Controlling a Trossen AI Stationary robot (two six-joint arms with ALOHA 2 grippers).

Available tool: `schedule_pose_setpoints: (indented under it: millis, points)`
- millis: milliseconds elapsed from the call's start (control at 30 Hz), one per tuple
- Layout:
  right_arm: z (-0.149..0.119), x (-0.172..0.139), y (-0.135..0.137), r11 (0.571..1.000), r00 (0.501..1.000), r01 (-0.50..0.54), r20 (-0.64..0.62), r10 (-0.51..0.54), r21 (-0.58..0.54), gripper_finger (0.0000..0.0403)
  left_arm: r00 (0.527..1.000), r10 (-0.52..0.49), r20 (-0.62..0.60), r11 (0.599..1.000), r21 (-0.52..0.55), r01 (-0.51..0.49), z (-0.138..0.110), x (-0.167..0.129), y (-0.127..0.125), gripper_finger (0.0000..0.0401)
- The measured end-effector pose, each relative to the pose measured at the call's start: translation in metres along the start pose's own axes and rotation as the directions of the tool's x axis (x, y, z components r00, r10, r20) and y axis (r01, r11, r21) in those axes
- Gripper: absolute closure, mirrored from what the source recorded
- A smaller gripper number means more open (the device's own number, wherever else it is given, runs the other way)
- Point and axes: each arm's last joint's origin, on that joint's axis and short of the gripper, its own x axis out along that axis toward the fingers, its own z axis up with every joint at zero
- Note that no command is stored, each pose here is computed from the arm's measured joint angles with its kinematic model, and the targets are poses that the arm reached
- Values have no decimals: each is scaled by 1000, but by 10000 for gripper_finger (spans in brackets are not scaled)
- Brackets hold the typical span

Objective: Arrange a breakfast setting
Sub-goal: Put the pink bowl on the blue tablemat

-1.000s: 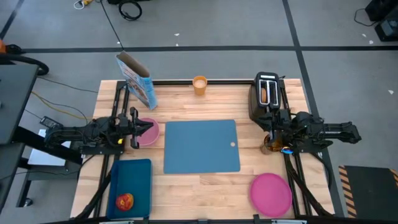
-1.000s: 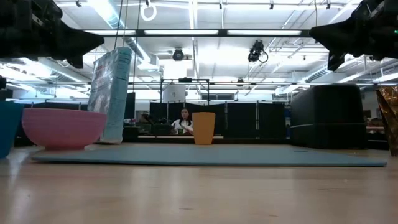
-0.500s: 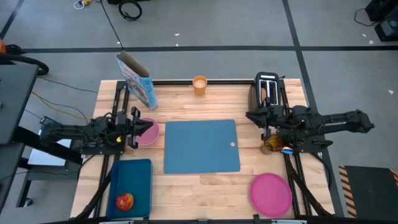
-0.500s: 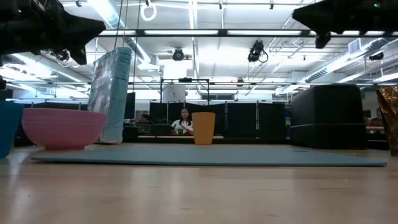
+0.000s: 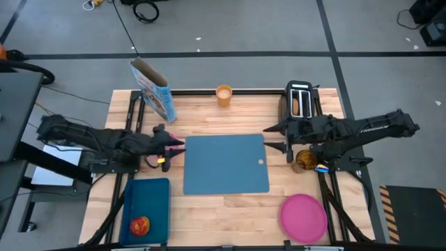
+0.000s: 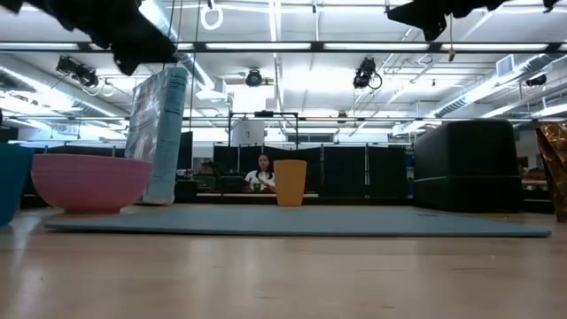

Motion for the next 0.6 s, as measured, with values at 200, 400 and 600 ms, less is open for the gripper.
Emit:
schedule_pose_setpoints:
  millis: [200,400,600]
  points:
    - [0,4,11,998,998,-55,-38,54,-31,112,919,96,-382,973,-158,-167,2,-4,-8,177]
    - [-4,13,18,996,996,-69,-68,65,-62,99,832,177,-525,943,-151,-296,-23,14,-12,173]
    - [-10,25,21,997,993,-65,-102,61,-38,102,762,274,-587,923,-61,-379,-41,34,-12,173]
